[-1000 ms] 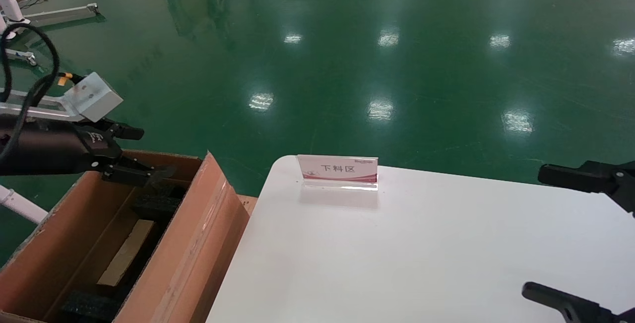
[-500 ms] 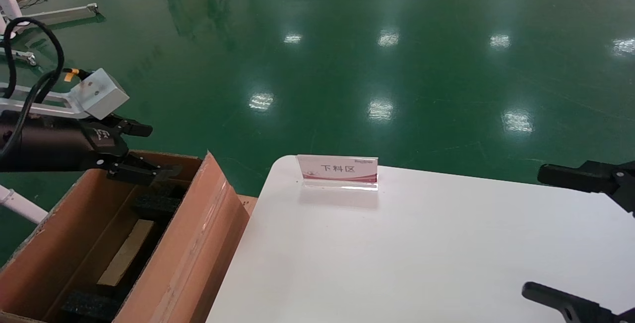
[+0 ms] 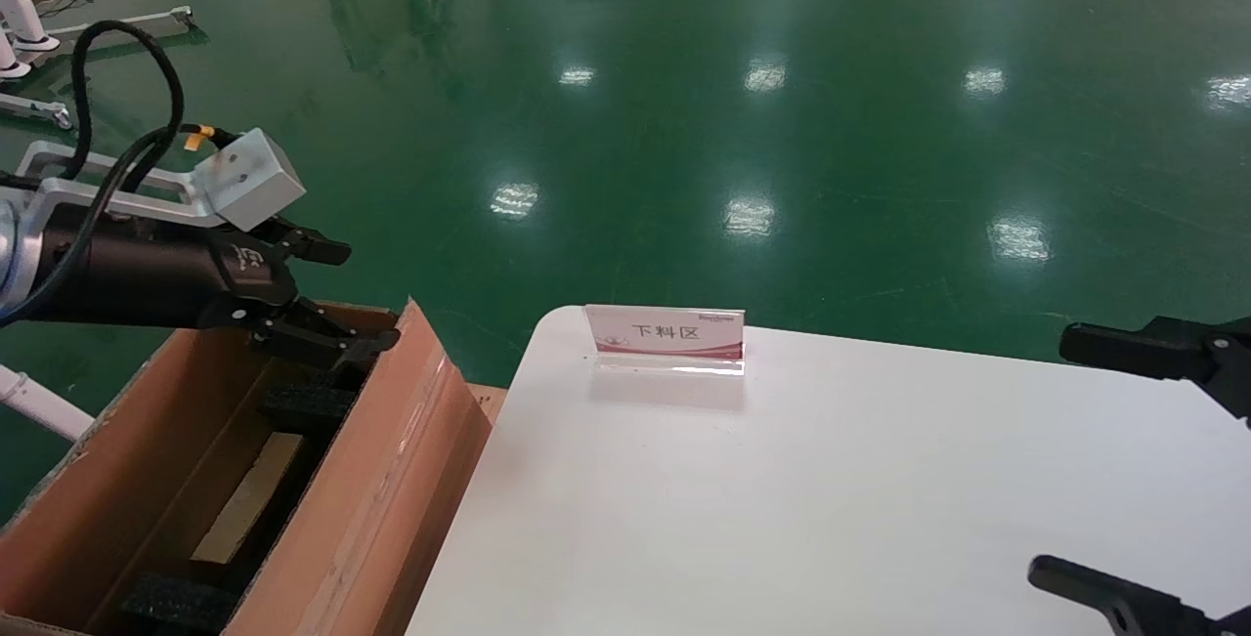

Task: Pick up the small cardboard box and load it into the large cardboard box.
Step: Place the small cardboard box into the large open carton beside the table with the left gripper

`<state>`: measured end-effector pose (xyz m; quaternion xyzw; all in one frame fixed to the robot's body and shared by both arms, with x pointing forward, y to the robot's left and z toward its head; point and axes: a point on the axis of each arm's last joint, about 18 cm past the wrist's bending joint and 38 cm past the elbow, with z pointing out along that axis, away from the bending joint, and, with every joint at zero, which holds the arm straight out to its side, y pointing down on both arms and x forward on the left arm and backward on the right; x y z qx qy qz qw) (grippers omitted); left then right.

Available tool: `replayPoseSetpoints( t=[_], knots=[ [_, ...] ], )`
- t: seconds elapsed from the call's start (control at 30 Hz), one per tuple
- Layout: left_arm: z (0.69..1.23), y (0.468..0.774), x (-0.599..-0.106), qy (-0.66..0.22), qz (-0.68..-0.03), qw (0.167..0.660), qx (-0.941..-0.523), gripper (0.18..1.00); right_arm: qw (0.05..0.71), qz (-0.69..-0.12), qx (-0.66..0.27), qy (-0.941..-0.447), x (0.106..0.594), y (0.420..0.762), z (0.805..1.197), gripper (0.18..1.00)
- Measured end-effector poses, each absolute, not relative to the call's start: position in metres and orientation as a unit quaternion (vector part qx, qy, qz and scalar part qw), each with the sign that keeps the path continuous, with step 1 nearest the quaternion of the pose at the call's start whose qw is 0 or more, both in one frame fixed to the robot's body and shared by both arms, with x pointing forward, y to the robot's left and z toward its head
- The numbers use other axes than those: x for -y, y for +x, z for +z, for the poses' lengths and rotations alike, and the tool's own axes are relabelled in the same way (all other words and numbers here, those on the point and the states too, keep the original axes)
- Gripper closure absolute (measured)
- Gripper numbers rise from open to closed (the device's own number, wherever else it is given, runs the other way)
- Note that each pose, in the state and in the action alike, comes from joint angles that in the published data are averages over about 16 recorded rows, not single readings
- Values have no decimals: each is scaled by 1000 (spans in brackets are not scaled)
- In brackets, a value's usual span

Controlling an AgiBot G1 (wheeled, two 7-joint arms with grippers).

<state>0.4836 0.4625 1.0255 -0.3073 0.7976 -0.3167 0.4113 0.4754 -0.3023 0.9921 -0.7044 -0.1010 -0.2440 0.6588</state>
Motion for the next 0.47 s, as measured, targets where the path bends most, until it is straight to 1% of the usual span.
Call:
replayPoseSetpoints(
  t=[0.47],
  knots=[
    [1030,490,-441,-267,-329,397,-814,189,659,-244,101,-704,302,475,992,184]
  ],
)
